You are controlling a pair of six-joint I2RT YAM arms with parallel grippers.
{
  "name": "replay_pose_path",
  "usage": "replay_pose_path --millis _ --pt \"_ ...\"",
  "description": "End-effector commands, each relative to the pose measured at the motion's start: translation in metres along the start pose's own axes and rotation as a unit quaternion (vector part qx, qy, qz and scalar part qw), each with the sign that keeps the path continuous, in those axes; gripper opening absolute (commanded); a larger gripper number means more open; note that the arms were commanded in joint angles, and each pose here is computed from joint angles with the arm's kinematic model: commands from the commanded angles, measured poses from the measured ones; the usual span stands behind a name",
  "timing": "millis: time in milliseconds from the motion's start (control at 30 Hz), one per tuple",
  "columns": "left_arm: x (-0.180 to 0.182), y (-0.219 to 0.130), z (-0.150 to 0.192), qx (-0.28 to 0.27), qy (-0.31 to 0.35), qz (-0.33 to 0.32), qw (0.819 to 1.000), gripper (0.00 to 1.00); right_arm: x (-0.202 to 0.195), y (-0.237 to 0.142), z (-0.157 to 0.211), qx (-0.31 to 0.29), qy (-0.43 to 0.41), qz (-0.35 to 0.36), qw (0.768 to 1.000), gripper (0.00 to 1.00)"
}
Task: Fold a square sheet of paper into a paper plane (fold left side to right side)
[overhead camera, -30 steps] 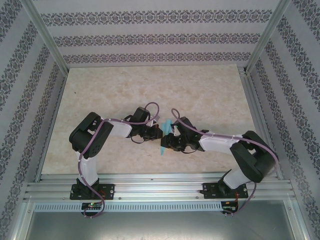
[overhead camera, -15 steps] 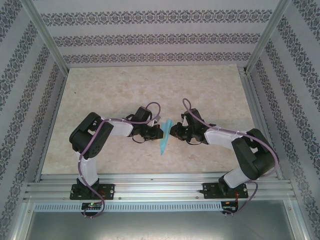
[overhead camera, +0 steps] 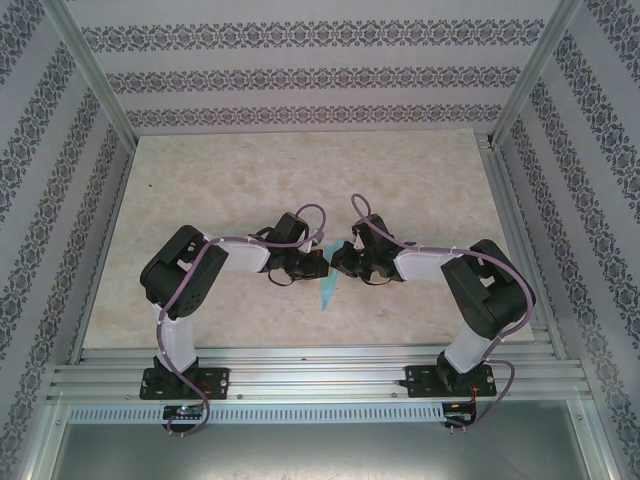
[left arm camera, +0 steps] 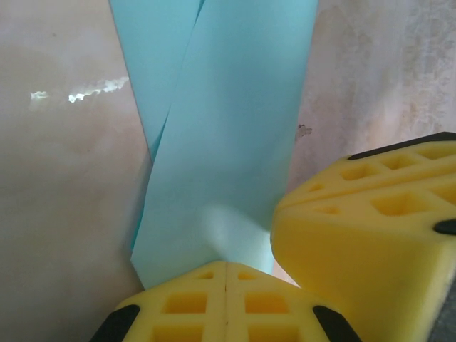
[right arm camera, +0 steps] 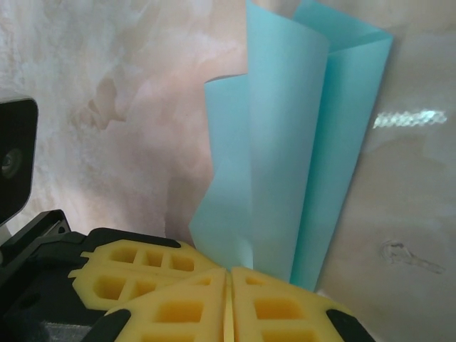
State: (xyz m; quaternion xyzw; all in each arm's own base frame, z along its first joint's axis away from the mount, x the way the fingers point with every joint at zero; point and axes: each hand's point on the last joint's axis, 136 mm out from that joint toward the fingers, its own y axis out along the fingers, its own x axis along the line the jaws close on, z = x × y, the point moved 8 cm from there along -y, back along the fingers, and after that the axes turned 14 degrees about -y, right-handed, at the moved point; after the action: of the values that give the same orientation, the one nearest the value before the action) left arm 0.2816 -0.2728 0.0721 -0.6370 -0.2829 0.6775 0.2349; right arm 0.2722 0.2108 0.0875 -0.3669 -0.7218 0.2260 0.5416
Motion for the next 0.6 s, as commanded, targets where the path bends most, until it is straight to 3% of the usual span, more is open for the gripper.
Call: replay_pose_path --millis 0,567 --pt "0.047 0.021 0.019 0.019 -0.02 -0.111 0.993 0.0 0.001 0.007 -0.007 -0.007 0.0 0.017 1.0 0.11" --pt "0.052 0.022 0.021 0.024 -0.021 -0.123 0.992 0.0 -0.028 0.011 -0.018 0.01 -0.032 0.125 0.992 0.13"
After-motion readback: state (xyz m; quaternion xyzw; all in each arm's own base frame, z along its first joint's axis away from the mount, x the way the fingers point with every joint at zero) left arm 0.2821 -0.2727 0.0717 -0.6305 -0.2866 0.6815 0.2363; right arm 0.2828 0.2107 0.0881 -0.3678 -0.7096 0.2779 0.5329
